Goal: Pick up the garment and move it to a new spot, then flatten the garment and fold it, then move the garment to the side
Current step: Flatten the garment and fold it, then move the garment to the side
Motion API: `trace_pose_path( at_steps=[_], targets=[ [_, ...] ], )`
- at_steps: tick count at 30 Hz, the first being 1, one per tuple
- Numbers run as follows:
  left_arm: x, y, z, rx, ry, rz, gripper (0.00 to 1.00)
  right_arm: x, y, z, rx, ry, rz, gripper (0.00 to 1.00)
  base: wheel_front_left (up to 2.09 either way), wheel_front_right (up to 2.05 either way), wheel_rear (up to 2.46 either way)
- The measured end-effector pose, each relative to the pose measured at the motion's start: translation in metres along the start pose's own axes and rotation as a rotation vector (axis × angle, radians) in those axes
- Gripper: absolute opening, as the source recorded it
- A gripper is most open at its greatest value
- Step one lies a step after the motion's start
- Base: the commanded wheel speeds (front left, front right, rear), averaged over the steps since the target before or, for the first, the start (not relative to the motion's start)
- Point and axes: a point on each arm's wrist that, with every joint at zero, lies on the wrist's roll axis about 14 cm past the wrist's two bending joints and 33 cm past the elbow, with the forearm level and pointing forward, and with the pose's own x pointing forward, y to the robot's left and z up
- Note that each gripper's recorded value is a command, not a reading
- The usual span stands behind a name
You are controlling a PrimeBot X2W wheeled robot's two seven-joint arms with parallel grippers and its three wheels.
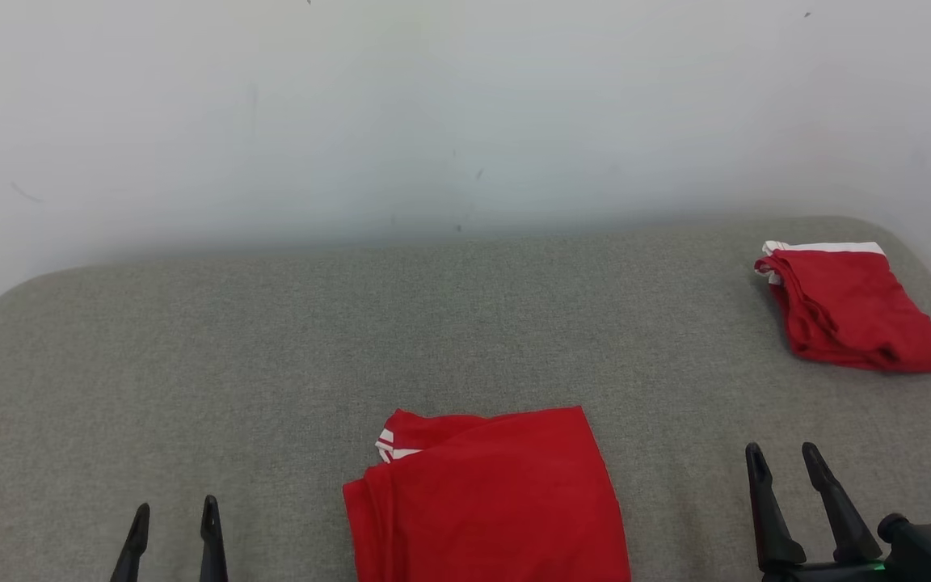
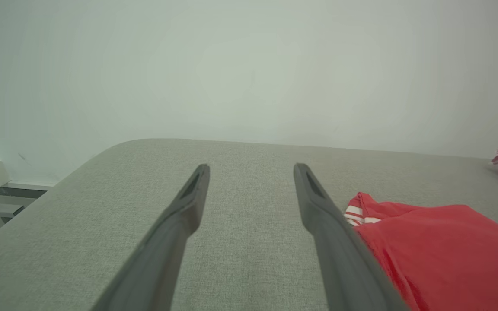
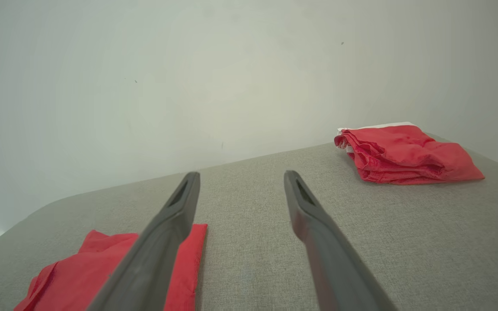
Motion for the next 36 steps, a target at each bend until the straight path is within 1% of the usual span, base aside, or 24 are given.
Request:
trace_pose_path(
  at_steps=[4, 9, 31, 36],
  targets=[
    [-0.005, -0.007, -0.002, 0.001, 0.008, -0.024, 1.0, -0.005, -0.001, -0.003, -0.003, 0.007, -0.007, 1.0, 0.0, 0.0, 0.0],
    [-0.01, -0.006, -0.005, 0.003, 0.019, -0.031, 1.0, -0.005, 0.001, -0.005, -0.004, 0.011, -0.006, 1.0, 0.0, 0.0, 0.0],
    [-0.016, -0.005, -0.01, 0.003, 0.036, -0.025, 1.0, -0.006, 0.009, -0.014, -0.011, 0.042, 0.012, 1.0, 0.0, 0.0, 0.0],
    [-0.017, -0.003, -0.009, 0.003, 0.033, -0.017, 1.0, -0.002, 0.023, -0.018, -0.016, 0.052, 0.056, 1.0, 0.0, 0.0, 0.0]
  ],
)
